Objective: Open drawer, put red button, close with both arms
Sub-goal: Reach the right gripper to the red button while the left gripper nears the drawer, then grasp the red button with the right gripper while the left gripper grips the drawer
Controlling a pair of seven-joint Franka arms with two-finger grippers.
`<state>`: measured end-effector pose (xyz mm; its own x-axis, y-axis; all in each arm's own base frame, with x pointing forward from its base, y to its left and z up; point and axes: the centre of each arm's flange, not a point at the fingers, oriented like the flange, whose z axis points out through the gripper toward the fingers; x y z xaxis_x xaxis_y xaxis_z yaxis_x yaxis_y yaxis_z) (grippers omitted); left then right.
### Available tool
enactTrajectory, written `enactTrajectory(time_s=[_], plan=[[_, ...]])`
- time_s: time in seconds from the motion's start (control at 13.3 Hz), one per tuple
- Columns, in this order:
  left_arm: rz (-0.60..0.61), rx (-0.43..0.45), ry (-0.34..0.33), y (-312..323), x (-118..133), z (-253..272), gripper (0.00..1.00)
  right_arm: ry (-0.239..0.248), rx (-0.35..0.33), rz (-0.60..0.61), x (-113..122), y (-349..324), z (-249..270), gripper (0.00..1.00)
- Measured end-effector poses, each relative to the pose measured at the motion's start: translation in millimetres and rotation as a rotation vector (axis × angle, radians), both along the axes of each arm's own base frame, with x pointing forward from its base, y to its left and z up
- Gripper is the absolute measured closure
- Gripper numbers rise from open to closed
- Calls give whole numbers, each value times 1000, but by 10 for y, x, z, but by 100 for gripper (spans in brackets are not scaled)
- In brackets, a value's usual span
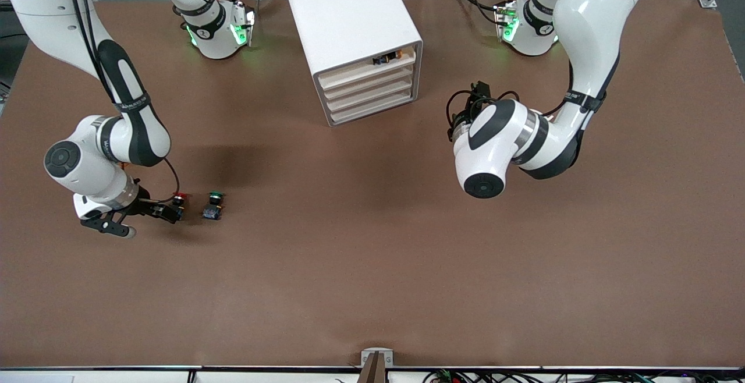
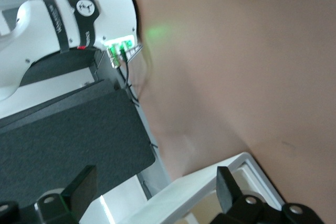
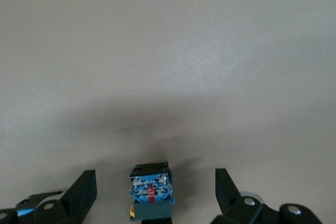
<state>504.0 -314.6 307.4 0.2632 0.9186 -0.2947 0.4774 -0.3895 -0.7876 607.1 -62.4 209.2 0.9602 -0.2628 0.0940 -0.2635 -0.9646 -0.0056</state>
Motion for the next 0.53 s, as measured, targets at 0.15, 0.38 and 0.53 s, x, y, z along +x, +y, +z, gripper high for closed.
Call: enactTrajectory(time_s=[0.15,0.38,0.53], plan=[[27,-16,22,-19,44,91,0,10,0,5,-13,34,-101,0],[54,-14,28,-14,105,145,0,22,1,13,-41,94,-156,0],[76,14,37,-31,113,101,0,28,1,13,-64,102,-181,0]])
